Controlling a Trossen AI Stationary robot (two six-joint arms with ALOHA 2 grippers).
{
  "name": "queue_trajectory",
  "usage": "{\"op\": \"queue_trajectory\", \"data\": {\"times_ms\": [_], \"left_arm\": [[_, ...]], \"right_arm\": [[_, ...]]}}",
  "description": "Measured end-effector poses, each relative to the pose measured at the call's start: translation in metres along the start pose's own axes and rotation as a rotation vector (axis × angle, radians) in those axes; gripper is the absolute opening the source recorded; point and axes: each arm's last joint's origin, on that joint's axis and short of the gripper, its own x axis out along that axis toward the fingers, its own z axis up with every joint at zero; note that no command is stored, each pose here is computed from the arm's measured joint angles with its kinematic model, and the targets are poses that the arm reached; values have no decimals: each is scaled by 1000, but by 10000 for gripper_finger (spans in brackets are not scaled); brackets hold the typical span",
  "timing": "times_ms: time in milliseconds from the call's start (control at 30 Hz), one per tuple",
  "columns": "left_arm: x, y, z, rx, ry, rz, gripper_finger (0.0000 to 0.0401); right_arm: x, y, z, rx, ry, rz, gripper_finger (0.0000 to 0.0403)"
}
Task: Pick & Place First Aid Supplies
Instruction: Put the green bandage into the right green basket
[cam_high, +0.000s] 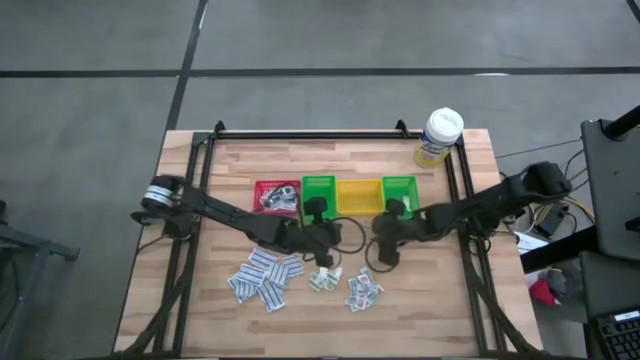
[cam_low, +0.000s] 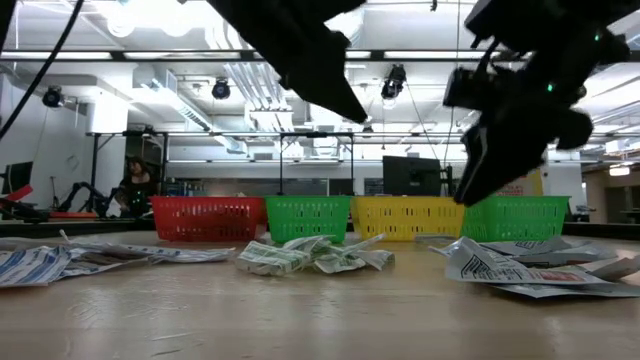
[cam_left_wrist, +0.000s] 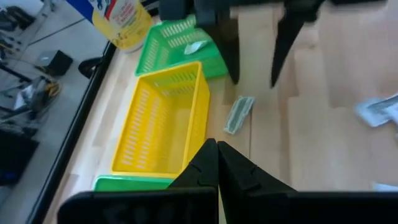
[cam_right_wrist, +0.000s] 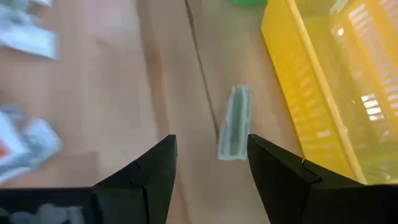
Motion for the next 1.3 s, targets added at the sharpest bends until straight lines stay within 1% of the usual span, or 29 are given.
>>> {"op": "queue_trajectory", "data": {"times_ms": [100,267,467,600,700,833,933,1033,1133,1300], "left_arm": [[-13,4,-4,-31,-52,-41,0],[-38,15,-14,-93,-167,-91,0],[-67,25,-42,-146,-306,-203,0],[-84,30,-62,-188,-373,-242,0],[-92,33,-77,-200,-382,-265,0],[-101,35,-90,-240,-408,-290,0],[-103,34,-99,-246,-409,-301,0],[-104,32,-103,-251,-414,-309,0],[-104,31,-106,-250,-415,-322,0],[-104,31,-106,-249,-413,-325,0]], "right_arm": [[9,1,-1,-15,22,-49,188],[18,5,6,-36,46,-88,177],[27,5,14,-54,137,-127,166],[31,5,18,-56,152,-134,159],[33,4,20,-53,158,-135,154],[33,1,21,-36,174,-110,146],[36,-3,21,-16,187,-106,141],[42,-7,19,-10,213,-115,137],[48,-10,19,3,240,-91,134],[51,-10,20,5,254,-86,124]]}}
